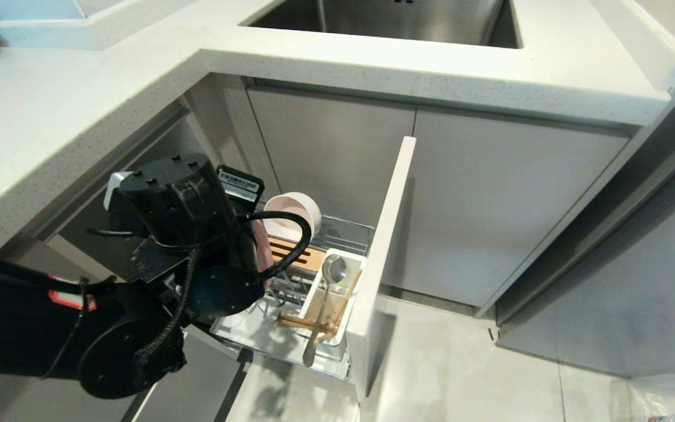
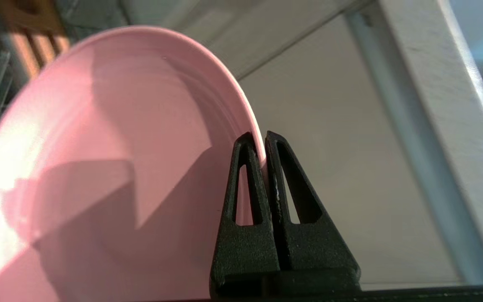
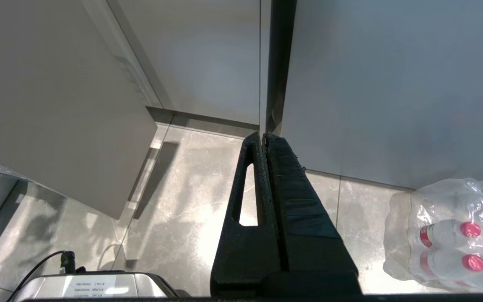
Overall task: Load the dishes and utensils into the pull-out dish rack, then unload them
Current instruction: Pick up the plate and place it in the cupboard
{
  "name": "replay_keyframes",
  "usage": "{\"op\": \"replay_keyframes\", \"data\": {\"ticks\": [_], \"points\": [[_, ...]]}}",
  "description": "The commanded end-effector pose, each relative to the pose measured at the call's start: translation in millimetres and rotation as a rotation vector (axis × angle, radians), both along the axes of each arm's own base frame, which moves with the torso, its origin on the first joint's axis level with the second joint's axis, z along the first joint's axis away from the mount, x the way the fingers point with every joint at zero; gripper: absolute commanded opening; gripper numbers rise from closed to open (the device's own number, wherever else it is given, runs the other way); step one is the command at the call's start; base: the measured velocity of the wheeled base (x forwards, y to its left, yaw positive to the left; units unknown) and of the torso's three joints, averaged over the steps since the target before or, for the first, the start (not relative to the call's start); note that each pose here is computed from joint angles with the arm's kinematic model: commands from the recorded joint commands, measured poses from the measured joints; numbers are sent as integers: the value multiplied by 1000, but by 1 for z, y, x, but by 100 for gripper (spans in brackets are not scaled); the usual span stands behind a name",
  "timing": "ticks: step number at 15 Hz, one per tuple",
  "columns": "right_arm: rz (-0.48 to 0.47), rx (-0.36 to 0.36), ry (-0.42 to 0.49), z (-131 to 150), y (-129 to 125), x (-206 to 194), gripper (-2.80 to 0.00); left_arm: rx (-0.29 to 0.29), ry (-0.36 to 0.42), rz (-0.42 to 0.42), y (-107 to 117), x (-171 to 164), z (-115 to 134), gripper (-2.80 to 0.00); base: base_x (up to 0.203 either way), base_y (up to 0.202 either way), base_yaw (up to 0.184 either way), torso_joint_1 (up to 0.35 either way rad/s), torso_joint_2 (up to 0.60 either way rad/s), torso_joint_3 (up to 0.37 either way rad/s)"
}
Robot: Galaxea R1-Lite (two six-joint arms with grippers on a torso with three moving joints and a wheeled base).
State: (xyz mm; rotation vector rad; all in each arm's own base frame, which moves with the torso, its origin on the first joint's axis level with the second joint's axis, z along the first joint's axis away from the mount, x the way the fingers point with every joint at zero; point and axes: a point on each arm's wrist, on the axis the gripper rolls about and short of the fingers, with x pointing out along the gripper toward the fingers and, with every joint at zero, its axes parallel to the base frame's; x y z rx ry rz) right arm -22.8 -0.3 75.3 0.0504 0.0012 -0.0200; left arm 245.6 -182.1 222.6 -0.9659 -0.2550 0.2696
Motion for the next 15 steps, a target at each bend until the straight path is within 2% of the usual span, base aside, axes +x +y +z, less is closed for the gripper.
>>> {"op": "replay_keyframes", "data": {"ticks": [1, 3, 7, 10, 13, 15], "points": [[0, 0, 1, 0, 0, 0, -280, 2, 10, 14, -2, 4, -6, -280, 0, 0, 0, 0, 0, 0], [0, 0, 1, 0, 0, 0, -280, -11, 1, 30, -1, 4, -4, -280, 0, 0, 0, 0, 0, 0], [0, 0, 1, 0, 0, 0, -280, -62, -62, 11, 3, -9, 20, -280, 0, 0, 0, 0, 0, 0], [0, 0, 1, 0, 0, 0, -280, -81, -69, 18, 5, -10, 20, -280, 0, 0, 0, 0, 0, 0], [0, 0, 1, 0, 0, 0, -280, -137, -78, 32, 6, -8, 14, -280, 0, 0, 0, 0, 0, 0], [0, 0, 1, 0, 0, 0, -280, -142, -69, 37, 6, -5, 7, -280, 0, 0, 0, 0, 0, 0]]}}
